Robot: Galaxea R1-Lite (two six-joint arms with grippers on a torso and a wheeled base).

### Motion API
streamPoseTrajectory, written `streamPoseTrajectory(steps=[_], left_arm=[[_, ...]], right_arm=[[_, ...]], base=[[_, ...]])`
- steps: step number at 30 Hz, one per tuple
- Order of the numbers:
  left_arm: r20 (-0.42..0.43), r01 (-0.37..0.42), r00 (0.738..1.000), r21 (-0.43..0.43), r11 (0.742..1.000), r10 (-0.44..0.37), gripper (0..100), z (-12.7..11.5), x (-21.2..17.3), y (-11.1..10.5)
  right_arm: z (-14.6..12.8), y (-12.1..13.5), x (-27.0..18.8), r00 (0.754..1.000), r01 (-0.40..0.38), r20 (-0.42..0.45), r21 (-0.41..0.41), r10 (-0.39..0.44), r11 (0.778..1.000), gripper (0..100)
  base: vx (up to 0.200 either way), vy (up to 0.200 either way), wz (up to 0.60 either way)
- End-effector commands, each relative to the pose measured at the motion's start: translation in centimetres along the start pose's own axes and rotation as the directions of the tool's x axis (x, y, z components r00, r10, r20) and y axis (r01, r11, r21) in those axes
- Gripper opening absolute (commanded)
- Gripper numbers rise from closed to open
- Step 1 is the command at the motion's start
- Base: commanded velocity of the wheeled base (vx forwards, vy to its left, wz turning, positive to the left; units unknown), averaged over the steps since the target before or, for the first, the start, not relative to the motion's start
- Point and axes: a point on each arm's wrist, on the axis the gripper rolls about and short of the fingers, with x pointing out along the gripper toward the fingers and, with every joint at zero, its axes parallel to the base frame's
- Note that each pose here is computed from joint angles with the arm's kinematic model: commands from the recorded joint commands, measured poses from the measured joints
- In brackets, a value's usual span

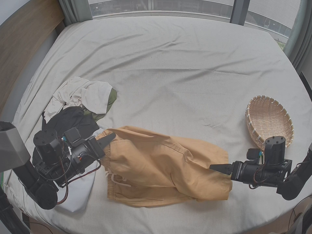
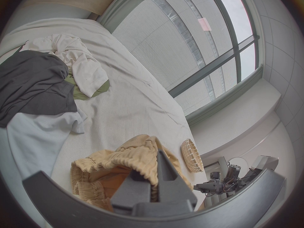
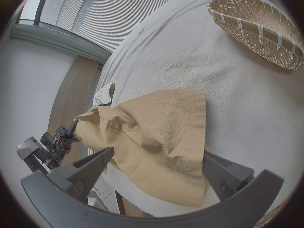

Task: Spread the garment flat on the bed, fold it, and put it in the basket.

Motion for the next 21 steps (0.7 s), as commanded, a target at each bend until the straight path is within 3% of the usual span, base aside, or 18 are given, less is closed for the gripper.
streamPoseTrajectory(steps=[1,12,21], left_arm=[[0.006,-0.01,1.0,-0.002,1.0,0.01,0,0.2,0.1,0.3],[0.001,-0.018,1.0,-0.003,1.0,0.018,0,0.0,0.2,0.6],[0.001,-0.02,1.0,-0.003,1.0,0.02,0,0.0,0.2,0.6]], right_arm=[[-0.5,0.0,-0.7,1.0,-0.01,-0.001,0.0,0.01,1.0,100],[-1.0,-0.1,0.0,0.995,-0.096,0.031,0.049,0.094,0.994,100],[-2.4,-0.8,1.7,0.992,-0.122,0.023,0.04,0.121,0.992,100]], base=[[0.0,0.0,0.0],[0.0,0.0,0.0],[0.0,0.0,0.0]])
